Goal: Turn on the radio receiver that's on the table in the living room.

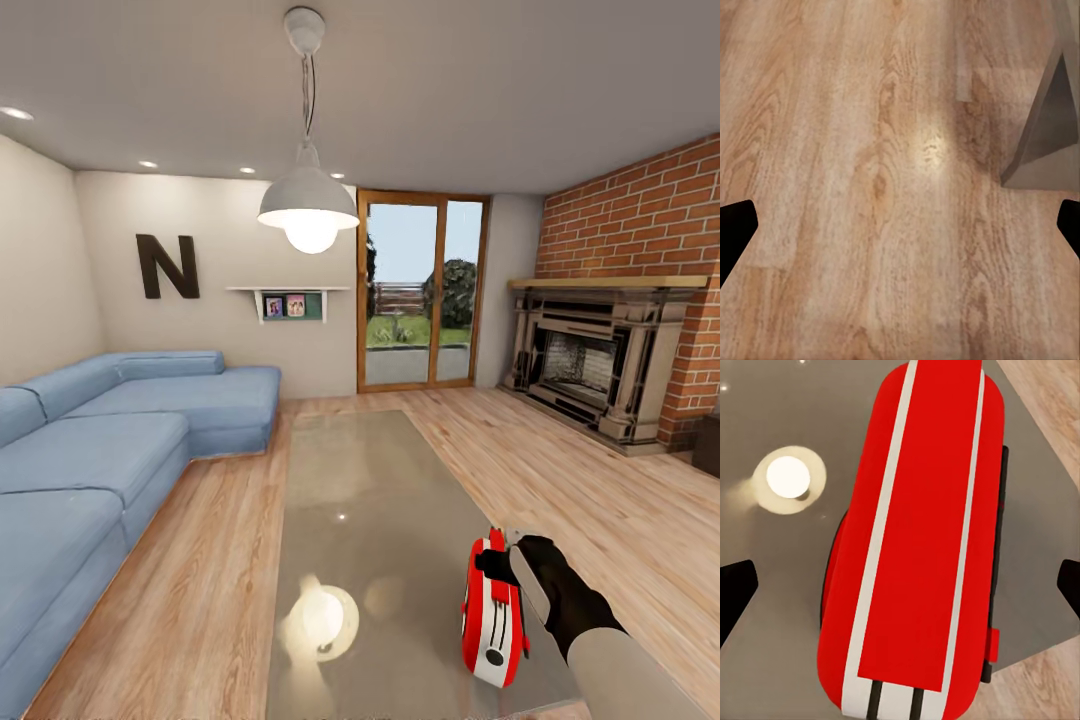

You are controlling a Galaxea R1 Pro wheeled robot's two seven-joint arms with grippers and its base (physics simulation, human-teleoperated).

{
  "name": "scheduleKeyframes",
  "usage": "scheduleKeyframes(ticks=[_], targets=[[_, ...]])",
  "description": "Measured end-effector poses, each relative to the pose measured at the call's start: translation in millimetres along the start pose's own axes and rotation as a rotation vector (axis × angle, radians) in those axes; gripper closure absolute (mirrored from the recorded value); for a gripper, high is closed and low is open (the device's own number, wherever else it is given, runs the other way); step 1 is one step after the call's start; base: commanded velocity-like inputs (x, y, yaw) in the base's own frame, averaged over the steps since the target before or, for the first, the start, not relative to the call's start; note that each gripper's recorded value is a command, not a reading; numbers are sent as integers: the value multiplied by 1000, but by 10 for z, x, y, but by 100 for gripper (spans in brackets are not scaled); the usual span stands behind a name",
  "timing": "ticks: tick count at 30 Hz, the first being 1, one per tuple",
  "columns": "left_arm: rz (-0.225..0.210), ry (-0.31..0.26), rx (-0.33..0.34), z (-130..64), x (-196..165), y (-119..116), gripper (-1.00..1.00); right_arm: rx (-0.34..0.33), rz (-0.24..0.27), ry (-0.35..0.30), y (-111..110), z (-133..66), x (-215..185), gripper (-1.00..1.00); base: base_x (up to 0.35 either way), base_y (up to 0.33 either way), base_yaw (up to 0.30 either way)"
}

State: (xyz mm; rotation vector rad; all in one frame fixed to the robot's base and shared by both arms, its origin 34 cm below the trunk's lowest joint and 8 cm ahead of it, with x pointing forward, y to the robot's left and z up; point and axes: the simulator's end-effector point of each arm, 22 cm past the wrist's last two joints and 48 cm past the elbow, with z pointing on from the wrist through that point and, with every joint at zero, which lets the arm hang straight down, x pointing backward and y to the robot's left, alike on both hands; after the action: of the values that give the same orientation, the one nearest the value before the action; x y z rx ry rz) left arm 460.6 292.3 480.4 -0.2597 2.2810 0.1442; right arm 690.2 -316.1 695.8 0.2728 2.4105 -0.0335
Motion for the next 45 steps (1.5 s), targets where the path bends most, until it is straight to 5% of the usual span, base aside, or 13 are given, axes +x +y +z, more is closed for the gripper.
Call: scheduleKeyframes(ticks=[42,43,45], targets=[[-1,0,2,230,363,-7,-100,7,-4,24,-58,320,429,-100,0,0,0],[-1,0,2,230,363,-7,-100,7,-4,23,-58,319,427,100,0,0,0],[-1,0,2,230,363,-7,-100,8,-4,23,-60,320,427,100,0,0,0]])
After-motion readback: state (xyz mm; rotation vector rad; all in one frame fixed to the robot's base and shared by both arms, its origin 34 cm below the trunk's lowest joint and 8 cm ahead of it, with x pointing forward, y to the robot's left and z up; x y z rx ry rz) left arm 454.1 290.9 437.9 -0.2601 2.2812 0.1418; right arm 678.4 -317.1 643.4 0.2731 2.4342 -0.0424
